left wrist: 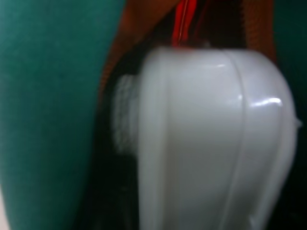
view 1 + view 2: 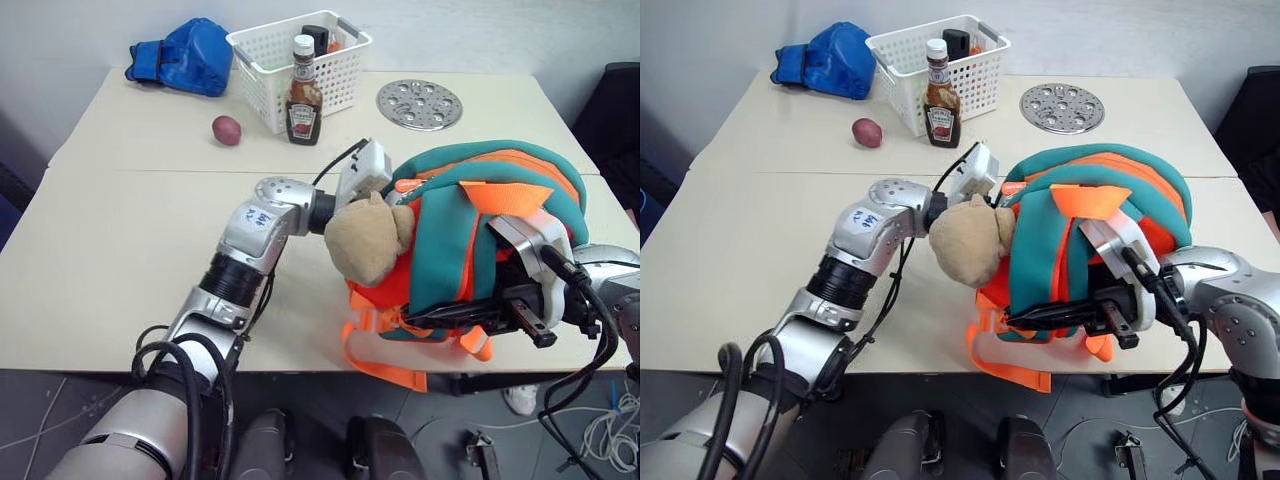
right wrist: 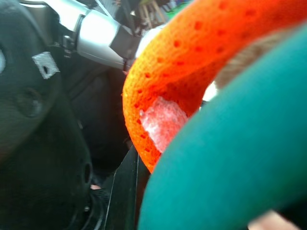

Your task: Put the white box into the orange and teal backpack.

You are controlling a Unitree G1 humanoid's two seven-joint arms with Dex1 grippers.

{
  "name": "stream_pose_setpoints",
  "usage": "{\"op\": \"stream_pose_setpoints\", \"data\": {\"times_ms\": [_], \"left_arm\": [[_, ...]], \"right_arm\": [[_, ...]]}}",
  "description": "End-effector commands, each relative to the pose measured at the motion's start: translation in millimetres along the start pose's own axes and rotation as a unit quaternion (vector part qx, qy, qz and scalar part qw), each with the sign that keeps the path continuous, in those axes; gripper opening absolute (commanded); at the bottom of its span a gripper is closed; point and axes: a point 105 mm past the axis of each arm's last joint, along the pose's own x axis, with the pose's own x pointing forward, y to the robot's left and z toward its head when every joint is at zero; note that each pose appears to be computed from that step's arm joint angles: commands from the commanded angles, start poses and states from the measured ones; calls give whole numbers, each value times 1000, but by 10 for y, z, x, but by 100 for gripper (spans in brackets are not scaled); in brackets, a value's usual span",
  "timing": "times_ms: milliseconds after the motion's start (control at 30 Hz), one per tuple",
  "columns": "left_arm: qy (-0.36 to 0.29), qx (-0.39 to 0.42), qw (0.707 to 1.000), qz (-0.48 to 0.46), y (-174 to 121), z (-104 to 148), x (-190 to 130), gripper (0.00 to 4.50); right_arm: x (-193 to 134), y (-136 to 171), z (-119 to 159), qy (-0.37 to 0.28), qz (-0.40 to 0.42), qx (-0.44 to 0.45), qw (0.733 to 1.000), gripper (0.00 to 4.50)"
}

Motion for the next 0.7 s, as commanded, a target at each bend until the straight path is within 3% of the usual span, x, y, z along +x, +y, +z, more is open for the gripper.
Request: {"op": "stream_pose_setpoints", "data": {"times_ms": [33, 67, 267, 500, 600, 700], "left_arm": [[-2, 53, 999, 0, -97, 199, -286, 335], [-1, 57, 998, 7, -107, 228, -401, 362], [12, 75, 997, 27, -221, 386, -850, 362], [0, 73, 997, 29, -555, 658, -1250, 362], [-13, 84, 995, 44, -642, 786, -1223, 362], [-2, 107, 992, 65, -679, 770, -983, 362]], "right_arm": [[2, -14, 34, -6, -11, -17, 1000, 0], [6, -25, 25, -6, -14, -16, 1000, 0], [41, -133, -17, -12, -37, -20, 999, 0], [92, -264, -64, -11, -62, -23, 998, 0], [107, -272, -66, -12, -60, -23, 998, 0], [122, -266, -75, -13, -56, -20, 998, 0]]}}
